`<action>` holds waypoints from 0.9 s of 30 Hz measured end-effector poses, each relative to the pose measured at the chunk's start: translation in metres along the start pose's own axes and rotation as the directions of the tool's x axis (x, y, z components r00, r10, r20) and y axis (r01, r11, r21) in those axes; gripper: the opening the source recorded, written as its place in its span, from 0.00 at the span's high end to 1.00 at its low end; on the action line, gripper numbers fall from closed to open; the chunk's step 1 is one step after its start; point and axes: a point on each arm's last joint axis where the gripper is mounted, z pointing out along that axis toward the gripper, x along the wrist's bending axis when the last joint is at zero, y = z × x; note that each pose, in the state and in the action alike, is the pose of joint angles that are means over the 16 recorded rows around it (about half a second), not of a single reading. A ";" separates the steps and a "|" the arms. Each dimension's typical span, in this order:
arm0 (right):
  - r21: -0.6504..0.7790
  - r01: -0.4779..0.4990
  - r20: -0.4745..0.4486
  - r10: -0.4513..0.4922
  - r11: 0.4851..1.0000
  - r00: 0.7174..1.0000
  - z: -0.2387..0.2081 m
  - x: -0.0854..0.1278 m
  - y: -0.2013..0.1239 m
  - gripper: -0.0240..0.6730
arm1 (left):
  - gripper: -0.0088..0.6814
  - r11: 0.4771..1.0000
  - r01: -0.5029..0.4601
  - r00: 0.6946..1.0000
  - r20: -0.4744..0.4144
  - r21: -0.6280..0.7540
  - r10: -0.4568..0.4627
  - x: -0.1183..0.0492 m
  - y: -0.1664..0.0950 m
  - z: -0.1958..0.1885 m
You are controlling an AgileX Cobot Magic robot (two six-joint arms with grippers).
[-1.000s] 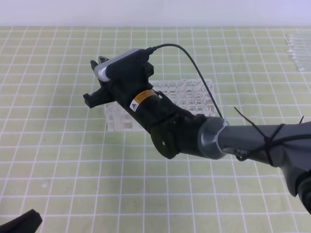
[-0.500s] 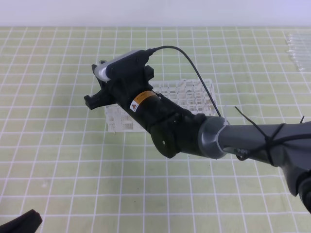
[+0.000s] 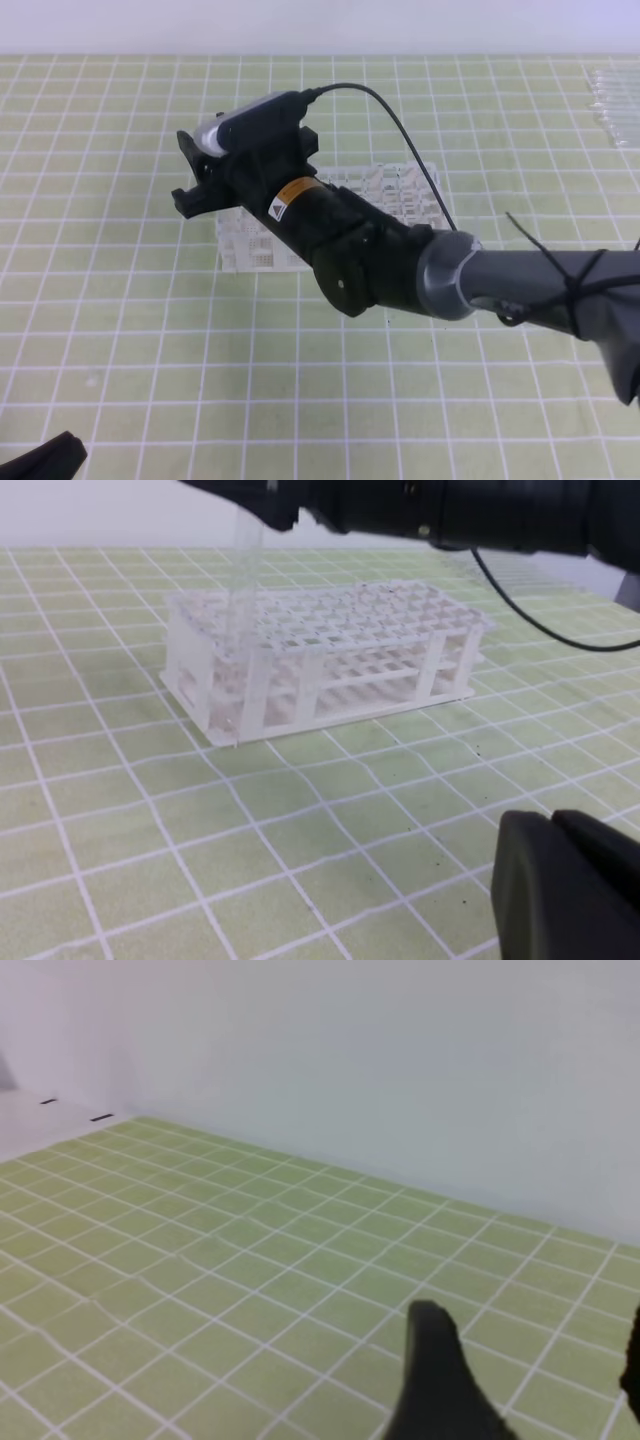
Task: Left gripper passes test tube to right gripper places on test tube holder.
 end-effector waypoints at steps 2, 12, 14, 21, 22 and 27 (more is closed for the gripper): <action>0.010 0.005 -0.004 -0.005 1.000 1.000 -0.002 0.001 0.006 0.45 | 0.99 1.000 0.000 1.000 0.000 0.001 0.000 0.000 -0.001 0.000; 0.132 0.071 -0.061 -0.064 0.989 0.996 -0.028 0.008 0.061 0.52 | 0.99 1.000 0.000 1.000 -0.001 0.001 0.000 0.000 0.000 0.000; 0.166 0.092 -0.075 -0.081 0.982 0.994 -0.038 0.009 0.076 0.57 | 0.99 1.000 0.000 1.000 -0.001 0.001 0.000 0.000 0.000 0.000; 0.241 0.151 -0.106 -0.129 0.959 0.986 -0.085 0.010 0.128 0.80 | 0.99 1.000 0.001 1.000 -0.002 0.001 -0.001 0.000 0.002 0.000; 0.244 0.157 -0.108 -0.134 0.957 0.985 -0.094 0.010 0.134 0.84 | 0.99 1.000 0.001 1.000 -0.002 0.001 -0.001 0.000 0.002 0.000; 0.234 0.167 -0.108 -0.145 0.958 0.984 -0.140 0.007 0.156 0.95 | 0.99 1.000 0.001 1.000 -0.002 0.002 -0.001 0.000 0.002 0.000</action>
